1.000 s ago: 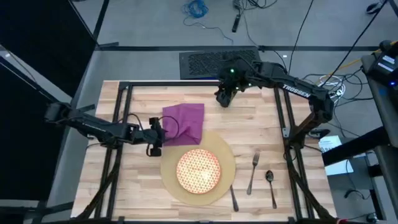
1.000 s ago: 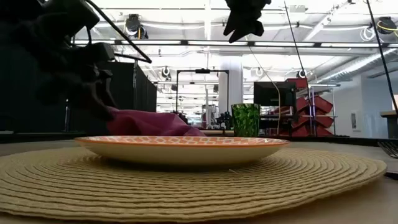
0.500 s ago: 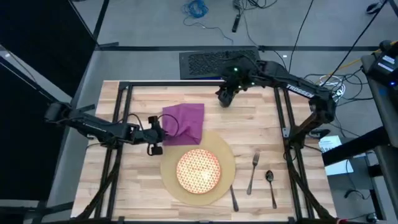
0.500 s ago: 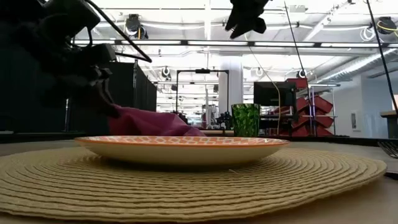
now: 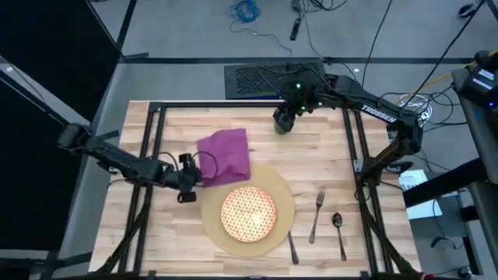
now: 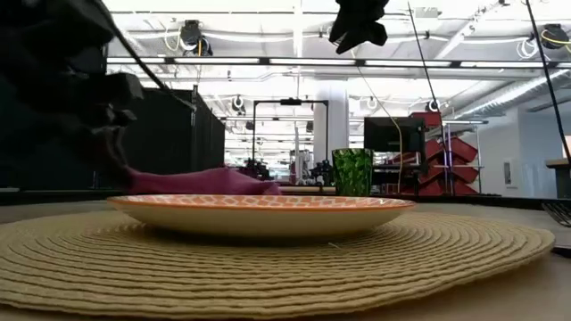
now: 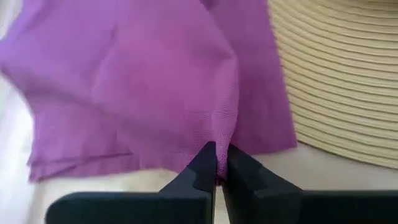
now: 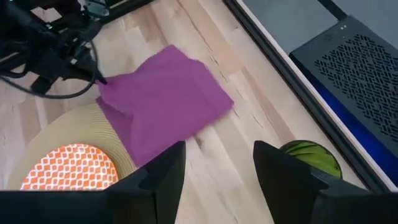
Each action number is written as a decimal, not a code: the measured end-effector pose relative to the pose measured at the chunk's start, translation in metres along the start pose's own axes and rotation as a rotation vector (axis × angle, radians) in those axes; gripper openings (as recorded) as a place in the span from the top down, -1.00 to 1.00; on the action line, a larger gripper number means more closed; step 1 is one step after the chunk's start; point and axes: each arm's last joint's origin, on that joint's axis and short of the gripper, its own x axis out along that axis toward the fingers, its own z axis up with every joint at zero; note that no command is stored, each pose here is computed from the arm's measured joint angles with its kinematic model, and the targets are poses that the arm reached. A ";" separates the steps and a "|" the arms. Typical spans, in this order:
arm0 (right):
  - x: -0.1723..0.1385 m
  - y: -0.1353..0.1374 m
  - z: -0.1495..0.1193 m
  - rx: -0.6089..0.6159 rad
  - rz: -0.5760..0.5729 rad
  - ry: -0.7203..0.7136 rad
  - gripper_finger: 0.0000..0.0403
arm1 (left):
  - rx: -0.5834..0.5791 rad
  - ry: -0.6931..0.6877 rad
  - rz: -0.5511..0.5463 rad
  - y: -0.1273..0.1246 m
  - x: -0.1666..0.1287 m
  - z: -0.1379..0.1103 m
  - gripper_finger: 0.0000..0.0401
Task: Set table place
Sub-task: Fold the purple table napkin
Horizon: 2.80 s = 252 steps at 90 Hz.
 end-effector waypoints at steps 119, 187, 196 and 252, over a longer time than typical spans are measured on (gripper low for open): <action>0.109 0.026 -0.004 -0.063 0.217 0.202 0.22 | -0.207 0.041 -0.301 -0.020 -0.013 0.018 0.01; 0.226 0.075 -0.027 -0.115 0.377 0.208 0.99 | -0.288 -0.441 0.141 0.040 -0.095 0.034 0.00; 0.240 0.079 -0.029 -0.081 0.377 0.194 1.00 | -0.308 -0.566 0.138 0.048 -0.109 0.037 0.00; 0.280 0.110 -0.080 -0.105 0.326 0.425 1.00 | -0.303 -0.689 0.180 0.062 -0.129 0.032 0.00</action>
